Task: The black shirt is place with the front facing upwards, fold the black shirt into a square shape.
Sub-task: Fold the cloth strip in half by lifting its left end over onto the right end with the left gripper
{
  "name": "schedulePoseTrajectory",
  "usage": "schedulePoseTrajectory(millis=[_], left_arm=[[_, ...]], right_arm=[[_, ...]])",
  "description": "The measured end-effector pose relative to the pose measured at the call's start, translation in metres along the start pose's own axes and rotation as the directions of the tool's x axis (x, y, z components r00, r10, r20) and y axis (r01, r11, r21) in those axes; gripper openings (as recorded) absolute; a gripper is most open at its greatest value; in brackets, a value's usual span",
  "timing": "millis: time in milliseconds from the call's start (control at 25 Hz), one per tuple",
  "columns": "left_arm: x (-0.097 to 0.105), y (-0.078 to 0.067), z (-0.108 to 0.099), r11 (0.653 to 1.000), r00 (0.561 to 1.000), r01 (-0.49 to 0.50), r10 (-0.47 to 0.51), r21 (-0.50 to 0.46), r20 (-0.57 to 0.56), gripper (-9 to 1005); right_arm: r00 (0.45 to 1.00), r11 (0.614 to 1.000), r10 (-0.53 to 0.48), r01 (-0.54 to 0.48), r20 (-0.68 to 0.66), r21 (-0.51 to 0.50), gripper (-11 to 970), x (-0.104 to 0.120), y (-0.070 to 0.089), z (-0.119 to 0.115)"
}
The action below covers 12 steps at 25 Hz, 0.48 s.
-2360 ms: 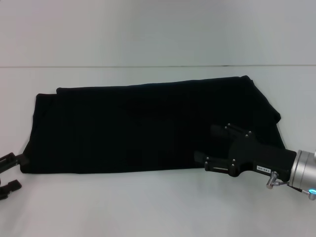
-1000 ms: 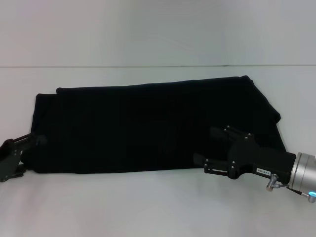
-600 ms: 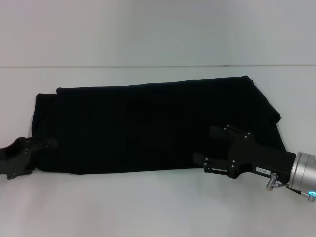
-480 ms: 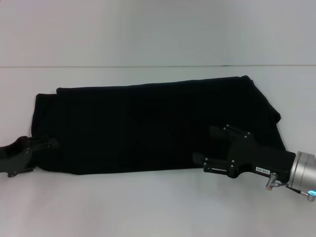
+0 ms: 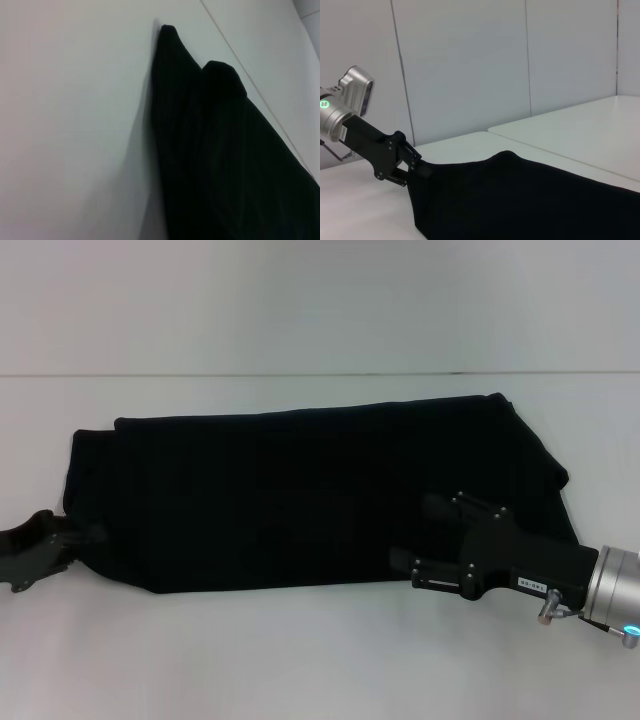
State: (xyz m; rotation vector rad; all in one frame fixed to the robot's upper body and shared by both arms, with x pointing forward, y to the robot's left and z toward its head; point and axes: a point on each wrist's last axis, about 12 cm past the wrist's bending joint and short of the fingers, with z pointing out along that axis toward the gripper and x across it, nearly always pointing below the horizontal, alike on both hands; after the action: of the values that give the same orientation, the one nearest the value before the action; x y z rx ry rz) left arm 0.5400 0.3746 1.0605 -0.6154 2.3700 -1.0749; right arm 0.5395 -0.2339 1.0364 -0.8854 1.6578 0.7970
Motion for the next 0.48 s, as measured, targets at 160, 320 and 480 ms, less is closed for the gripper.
schedulePoseTrajectory(millis=[160,320,480], left_arm=[[-0.0002,0.0009,-0.0003,1.000,1.000,0.004,-0.004,-0.003,0.002,195],[-0.0009,0.0008,-0.0005,1.000,1.000,0.002,-0.002,-0.005,0.006,139],[-0.0015,0.0013,-0.0006,1.000,1.000,0.000,0.000,-0.009,0.010,84]], right_arm=[[1.000,1.000,-0.001,0.001,-0.003,0.000,930,0.0001,-0.0001,0.0002],[1.000,1.000,-0.003,0.003,-0.007,-0.005,929,0.0004,0.0004,0.0006],[1.000,1.000,-0.005,0.005,-0.013,-0.012,929,0.0011,0.0012,0.0006]])
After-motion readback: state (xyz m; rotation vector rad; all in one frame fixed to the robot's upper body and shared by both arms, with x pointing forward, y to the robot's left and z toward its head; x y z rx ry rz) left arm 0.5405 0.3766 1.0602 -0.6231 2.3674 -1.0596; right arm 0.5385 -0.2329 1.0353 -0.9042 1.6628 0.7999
